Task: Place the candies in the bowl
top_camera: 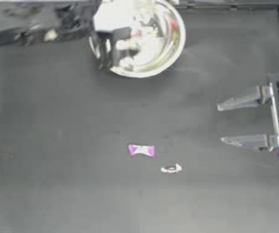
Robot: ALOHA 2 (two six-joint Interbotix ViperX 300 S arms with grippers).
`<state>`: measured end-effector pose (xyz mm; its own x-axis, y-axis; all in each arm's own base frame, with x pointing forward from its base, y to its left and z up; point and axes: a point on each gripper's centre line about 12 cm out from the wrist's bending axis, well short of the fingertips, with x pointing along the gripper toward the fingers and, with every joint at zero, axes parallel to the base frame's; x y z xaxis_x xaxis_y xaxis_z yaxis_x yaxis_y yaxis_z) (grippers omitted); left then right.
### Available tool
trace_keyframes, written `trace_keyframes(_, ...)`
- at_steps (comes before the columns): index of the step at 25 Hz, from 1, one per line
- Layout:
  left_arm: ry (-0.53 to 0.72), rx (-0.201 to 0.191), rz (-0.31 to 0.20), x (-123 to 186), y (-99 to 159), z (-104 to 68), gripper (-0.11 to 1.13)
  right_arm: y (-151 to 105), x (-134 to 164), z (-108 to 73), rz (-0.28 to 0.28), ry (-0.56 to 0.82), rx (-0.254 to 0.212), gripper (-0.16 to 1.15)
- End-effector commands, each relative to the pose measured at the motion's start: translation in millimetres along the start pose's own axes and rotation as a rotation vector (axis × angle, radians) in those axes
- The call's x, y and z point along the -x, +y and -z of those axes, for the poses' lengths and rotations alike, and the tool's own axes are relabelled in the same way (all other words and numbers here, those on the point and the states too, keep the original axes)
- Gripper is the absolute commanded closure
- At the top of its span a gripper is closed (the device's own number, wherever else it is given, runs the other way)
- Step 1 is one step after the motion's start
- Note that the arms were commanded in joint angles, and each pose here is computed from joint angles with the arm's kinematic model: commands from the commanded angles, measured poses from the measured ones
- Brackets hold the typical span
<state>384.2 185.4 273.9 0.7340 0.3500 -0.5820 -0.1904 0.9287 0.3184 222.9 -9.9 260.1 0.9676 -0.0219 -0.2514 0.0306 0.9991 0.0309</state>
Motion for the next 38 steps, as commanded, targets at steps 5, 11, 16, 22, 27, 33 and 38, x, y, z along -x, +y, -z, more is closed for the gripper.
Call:
trace_keyframes(5,-0.215,0.012,0.081,100.6,-52.7,-13.6,0.02,0.1,0.5,-5.0,0.000,-0.014,0.001,0.04)
trace_keyframes(11,-0.380,0.051,0.138,153.8,-87.3,14.0,0.02,-0.4,1.7,-6.3,0.004,-0.018,0.004,0.04)
trace_keyframes(16,-0.441,0.120,0.155,173.8,-97.0,44.6,0.02,-1.0,1.6,-8.2,0.011,-0.017,0.001,0.04)
trace_keyframes(22,-0.471,0.112,0.190,181.3,-111.7,63.4,0.02,-2.9,-0.1,-14.6,0.028,-0.018,-0.003,0.04)
trace_keyframes(27,-0.473,0.125,0.188,182.9,-113.5,76.1,0.02,-6.7,-16.2,-19.2,0.088,0.063,-0.012,0.02)
trace_keyframes(33,-0.459,0.145,0.195,180.8,-115.6,84.0,0.02,5.6,-46.3,-10.4,0.169,0.279,-0.008,0.02)
trace_keyframes(38,-0.456,0.144,0.195,180.3,-116.0,85.1,0.02,20.9,-54.7,-13.0,0.171,0.380,-0.045,0.02)
